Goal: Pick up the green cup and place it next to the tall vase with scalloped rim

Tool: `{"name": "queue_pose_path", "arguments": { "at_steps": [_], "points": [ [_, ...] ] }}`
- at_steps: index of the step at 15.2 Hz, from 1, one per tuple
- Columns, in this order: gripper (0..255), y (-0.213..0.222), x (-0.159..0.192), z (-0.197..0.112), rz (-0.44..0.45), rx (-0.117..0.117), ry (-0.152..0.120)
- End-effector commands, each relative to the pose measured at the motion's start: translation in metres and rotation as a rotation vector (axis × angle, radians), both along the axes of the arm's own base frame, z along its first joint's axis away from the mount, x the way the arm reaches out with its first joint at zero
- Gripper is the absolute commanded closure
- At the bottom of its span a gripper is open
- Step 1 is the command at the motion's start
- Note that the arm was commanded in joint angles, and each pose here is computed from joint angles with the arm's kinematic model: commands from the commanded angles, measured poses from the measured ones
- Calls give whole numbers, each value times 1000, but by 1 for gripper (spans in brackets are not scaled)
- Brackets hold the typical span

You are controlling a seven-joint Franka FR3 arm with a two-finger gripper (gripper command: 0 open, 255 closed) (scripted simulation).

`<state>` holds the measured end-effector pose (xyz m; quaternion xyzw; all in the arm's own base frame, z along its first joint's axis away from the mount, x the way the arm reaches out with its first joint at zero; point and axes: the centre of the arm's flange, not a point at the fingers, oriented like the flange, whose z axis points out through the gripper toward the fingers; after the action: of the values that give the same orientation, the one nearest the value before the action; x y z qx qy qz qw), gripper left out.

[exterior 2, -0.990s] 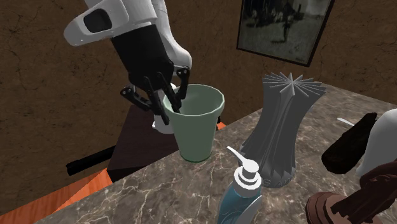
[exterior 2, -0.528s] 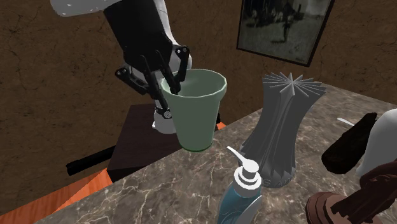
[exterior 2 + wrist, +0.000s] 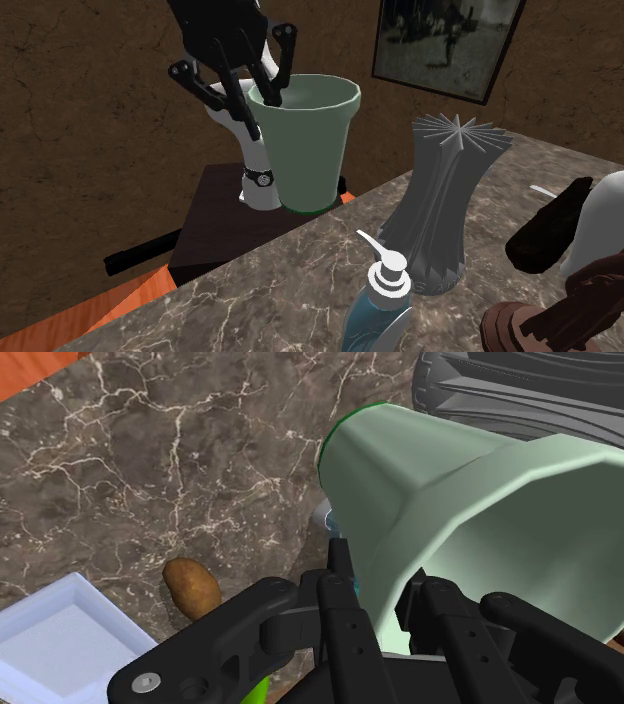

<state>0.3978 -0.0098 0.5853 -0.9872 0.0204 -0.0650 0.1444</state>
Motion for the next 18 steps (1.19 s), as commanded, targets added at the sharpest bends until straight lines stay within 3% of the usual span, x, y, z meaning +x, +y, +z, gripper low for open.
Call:
{"name": "queue_pose_path", "arguments": {
  "at_steps": [1,18],
  "points": [
    [255,-1,0,10,0,0,0],
    [255,-1,0,99,0,0,0]
  ]
}}
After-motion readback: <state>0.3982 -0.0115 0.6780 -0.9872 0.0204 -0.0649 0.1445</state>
